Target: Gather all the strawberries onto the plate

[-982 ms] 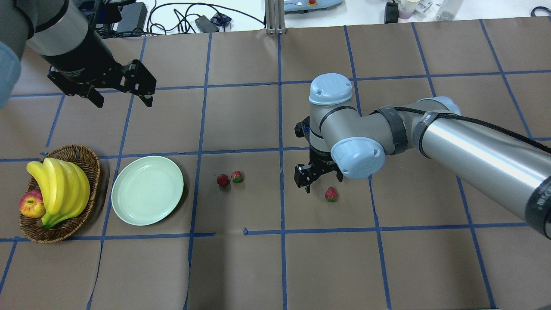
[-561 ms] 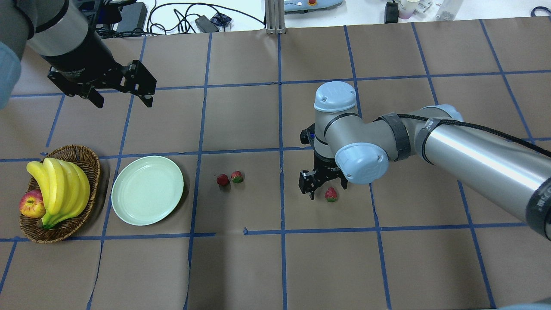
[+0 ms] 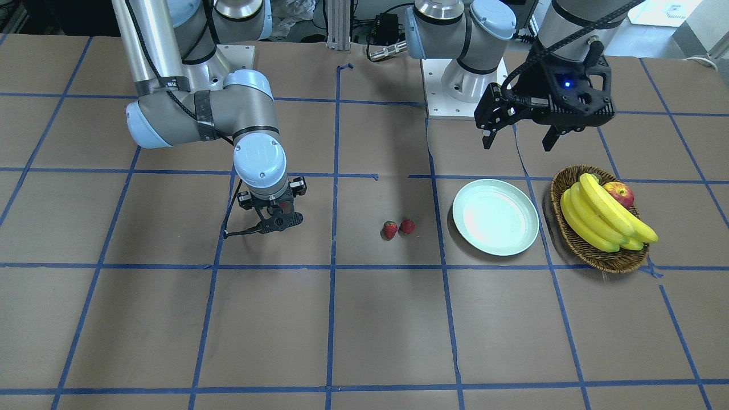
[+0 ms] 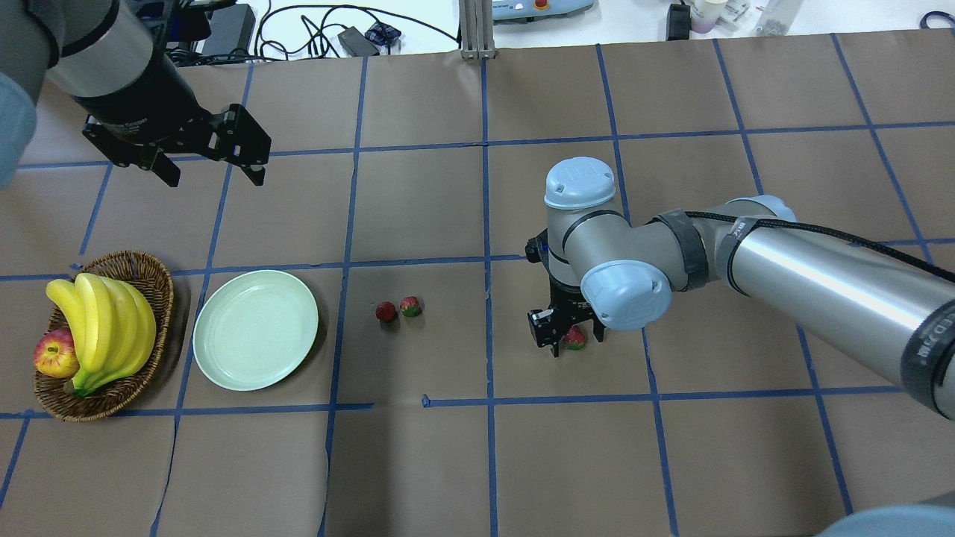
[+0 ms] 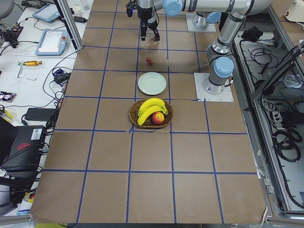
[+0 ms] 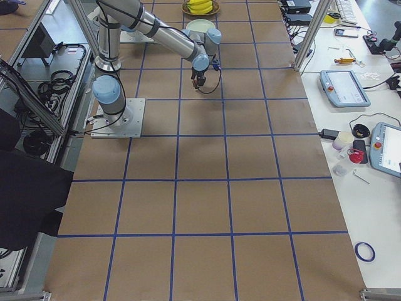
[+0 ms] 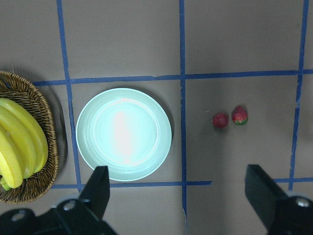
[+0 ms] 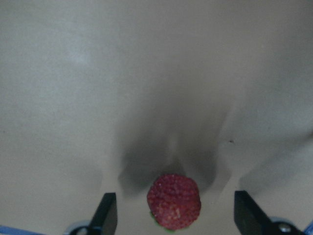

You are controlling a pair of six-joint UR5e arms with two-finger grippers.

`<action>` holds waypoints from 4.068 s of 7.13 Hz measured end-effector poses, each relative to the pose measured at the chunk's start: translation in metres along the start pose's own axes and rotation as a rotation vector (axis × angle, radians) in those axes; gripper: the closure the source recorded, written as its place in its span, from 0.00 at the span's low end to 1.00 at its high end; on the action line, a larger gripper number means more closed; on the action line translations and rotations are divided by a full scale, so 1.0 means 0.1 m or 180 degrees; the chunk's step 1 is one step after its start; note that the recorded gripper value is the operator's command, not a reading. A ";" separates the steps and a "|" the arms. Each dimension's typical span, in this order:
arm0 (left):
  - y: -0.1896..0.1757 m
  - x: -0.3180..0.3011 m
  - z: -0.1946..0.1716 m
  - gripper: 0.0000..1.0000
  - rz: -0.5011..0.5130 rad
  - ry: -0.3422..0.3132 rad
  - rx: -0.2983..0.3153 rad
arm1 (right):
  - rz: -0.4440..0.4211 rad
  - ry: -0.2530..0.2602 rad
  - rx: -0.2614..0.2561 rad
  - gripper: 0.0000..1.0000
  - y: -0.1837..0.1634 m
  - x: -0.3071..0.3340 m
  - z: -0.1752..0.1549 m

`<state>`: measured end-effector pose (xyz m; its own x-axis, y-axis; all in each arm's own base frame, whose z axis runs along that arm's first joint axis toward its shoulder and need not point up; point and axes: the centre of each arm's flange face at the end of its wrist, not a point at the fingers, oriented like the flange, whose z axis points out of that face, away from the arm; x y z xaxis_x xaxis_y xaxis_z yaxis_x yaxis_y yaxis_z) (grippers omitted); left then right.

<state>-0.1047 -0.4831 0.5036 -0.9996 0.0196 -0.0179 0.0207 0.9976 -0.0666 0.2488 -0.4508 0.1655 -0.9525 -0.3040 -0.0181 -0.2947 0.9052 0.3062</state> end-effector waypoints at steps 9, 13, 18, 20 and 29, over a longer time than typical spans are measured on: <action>0.00 0.00 0.00 0.00 -0.0005 0.0000 0.0001 | 0.0639 -0.0797 0.0568 1.00 -0.72 -0.74 -0.49; 0.00 0.00 0.01 0.00 -0.0008 0.0000 -0.0004 | 0.0714 -0.0868 0.0648 0.00 -0.82 -1.26 -0.37; 0.00 0.00 0.01 0.00 -0.0005 0.0000 -0.0005 | 0.0643 -0.0564 0.0684 0.00 -0.44 -0.82 -1.08; -0.01 0.00 0.02 0.00 -0.0009 0.0002 -0.0012 | 0.0791 -0.0359 0.0742 0.00 0.14 -0.13 -1.87; -0.02 0.03 0.05 0.00 -0.0043 0.0004 -0.0035 | 0.0919 -0.0037 0.1627 0.00 0.90 1.04 -3.69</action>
<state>-0.1075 -0.4857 0.4988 -0.9999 0.0062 -0.0159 0.0070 0.9984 -0.0557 0.1512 -0.5107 0.5426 -0.9996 -0.0232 -0.0135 -0.0201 0.9801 -0.1976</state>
